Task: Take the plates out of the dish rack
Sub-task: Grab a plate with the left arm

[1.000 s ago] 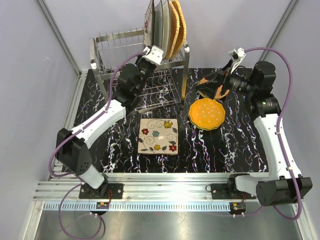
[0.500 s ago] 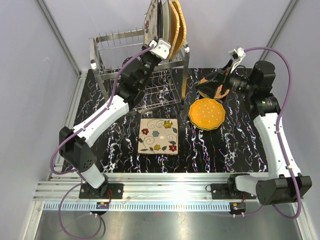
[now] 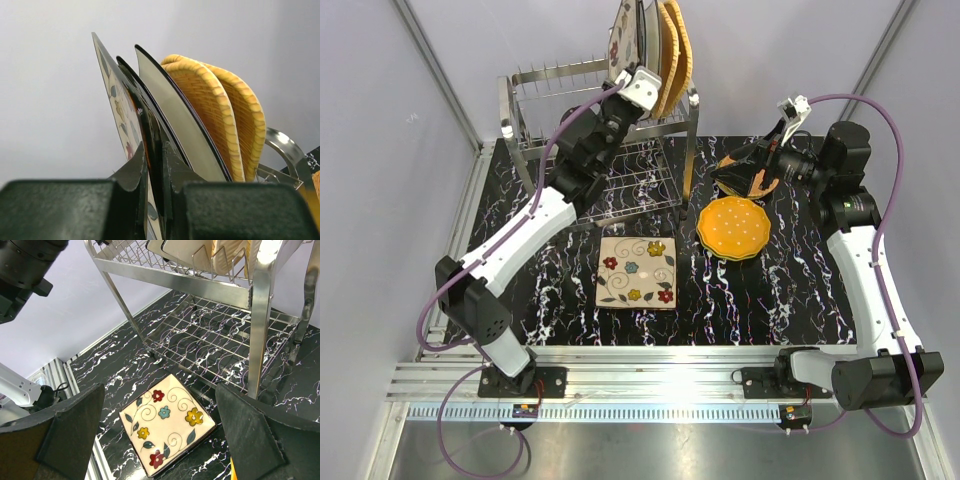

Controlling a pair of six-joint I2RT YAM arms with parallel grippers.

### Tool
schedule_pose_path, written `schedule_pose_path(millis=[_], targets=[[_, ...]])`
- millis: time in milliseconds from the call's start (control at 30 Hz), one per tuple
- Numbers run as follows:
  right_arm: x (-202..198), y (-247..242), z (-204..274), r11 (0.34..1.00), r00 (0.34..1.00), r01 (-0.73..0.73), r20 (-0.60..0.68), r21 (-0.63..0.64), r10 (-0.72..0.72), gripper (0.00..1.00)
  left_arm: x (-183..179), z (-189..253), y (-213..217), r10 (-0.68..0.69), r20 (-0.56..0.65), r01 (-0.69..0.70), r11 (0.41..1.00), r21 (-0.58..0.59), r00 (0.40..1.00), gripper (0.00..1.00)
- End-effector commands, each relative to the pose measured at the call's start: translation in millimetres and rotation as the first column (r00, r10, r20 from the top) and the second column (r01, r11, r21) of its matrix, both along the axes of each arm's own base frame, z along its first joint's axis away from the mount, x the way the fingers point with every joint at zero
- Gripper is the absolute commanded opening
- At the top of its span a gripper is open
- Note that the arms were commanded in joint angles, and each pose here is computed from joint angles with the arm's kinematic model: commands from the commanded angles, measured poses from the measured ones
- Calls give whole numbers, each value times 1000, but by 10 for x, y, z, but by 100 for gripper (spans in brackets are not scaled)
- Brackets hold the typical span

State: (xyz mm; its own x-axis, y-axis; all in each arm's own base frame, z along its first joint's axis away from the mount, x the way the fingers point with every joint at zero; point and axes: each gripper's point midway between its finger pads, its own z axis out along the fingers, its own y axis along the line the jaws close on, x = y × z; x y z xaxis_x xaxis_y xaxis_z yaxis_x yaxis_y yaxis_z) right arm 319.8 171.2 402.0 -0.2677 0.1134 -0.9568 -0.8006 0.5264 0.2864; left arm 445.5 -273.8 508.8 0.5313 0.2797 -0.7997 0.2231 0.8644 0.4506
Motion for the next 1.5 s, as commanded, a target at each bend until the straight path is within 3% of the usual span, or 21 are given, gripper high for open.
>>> schedule_pose_path(millis=[0, 767, 1200, 1467], targets=[[13, -27, 148, 1000, 998, 19, 56, 10, -20, 100, -772, 1455, 348, -18, 410, 90, 984, -157, 912, 0], [14, -31, 182, 1000, 998, 18, 60, 14, -19, 100, -1014, 1672, 481, -12, 448, 86, 985, -146, 894, 0], [12, -29, 176, 1000, 998, 16, 57, 14, -17, 100, -1042, 1521, 443, 7, 453, -51, 995, 84, 891, 0], [11, -25, 182, 1000, 998, 12, 57, 15, -12, 100, -1094, 1477, 537, 36, 466, -119, 982, 150, 884, 0]])
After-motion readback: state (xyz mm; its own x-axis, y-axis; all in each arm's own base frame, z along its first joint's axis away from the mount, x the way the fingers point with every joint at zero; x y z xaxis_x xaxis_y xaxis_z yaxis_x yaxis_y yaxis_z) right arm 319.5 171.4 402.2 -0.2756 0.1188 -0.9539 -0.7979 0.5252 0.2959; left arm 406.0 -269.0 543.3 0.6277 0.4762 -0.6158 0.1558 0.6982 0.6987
